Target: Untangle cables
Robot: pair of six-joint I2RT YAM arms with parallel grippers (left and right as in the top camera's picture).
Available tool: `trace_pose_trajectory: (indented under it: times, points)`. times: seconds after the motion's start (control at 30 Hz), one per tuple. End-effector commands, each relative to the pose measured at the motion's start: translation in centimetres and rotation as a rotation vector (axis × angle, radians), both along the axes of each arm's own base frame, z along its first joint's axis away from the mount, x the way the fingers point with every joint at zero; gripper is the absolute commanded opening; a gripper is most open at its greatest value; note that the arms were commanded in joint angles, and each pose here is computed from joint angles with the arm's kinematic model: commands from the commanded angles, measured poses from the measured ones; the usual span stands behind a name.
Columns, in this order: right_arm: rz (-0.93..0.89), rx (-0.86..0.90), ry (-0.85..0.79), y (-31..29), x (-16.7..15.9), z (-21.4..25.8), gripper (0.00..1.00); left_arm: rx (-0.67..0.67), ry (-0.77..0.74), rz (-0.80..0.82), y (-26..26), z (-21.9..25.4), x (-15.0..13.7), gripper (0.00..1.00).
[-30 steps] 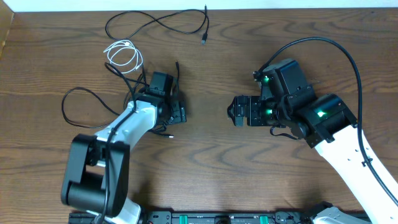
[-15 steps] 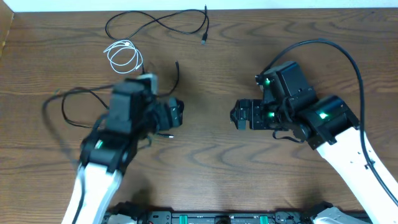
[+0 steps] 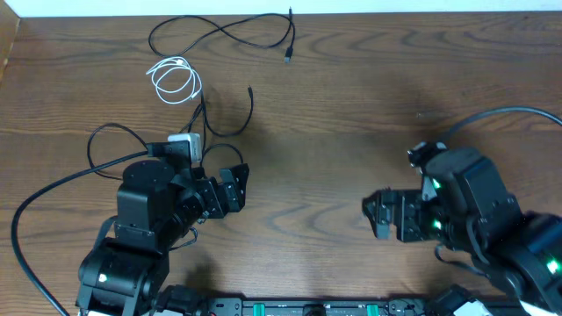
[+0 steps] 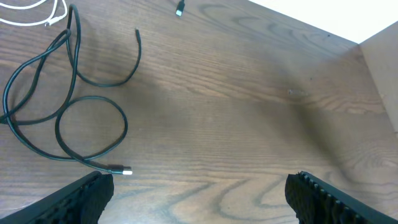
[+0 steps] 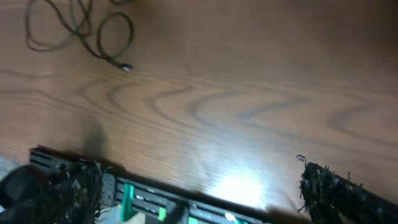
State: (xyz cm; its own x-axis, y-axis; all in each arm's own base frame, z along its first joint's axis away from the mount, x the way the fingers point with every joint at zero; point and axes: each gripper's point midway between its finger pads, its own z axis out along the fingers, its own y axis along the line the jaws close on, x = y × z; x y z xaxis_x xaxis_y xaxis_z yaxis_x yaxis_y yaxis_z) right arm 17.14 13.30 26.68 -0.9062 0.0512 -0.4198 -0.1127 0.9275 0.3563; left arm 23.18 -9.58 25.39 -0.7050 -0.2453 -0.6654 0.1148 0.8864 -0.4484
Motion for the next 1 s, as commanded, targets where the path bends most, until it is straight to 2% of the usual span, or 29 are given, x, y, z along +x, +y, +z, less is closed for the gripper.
trace_pose_trajectory:
  times: [0.0,0.17,0.5,0.73,0.97]
  points:
    - [-0.058,-0.038,-0.004,-1.3,-0.5,-0.1,0.99,-0.013,-0.004,-0.006,-0.2,0.6,0.0,0.94]
    - [-0.057,-0.081,0.053,-2.3,-1.8,-1.0,0.99,-0.01,0.006,-0.006,-0.2,0.3,0.1,0.94]
    - [-0.055,-0.1,0.072,-2.6,-2.2,-1.3,0.99,-0.007,0.02,-0.006,-0.3,0.0,0.3,0.95]
    - [-0.065,-0.187,0.009,-4.0,-1.2,-1.3,0.99,-0.006,0.021,-0.006,-0.3,0.0,0.2,0.95]
    - [-0.076,-0.204,-0.173,-5.7,1.6,-0.9,0.99,-0.006,0.021,-0.006,-0.3,0.0,0.2,0.95]
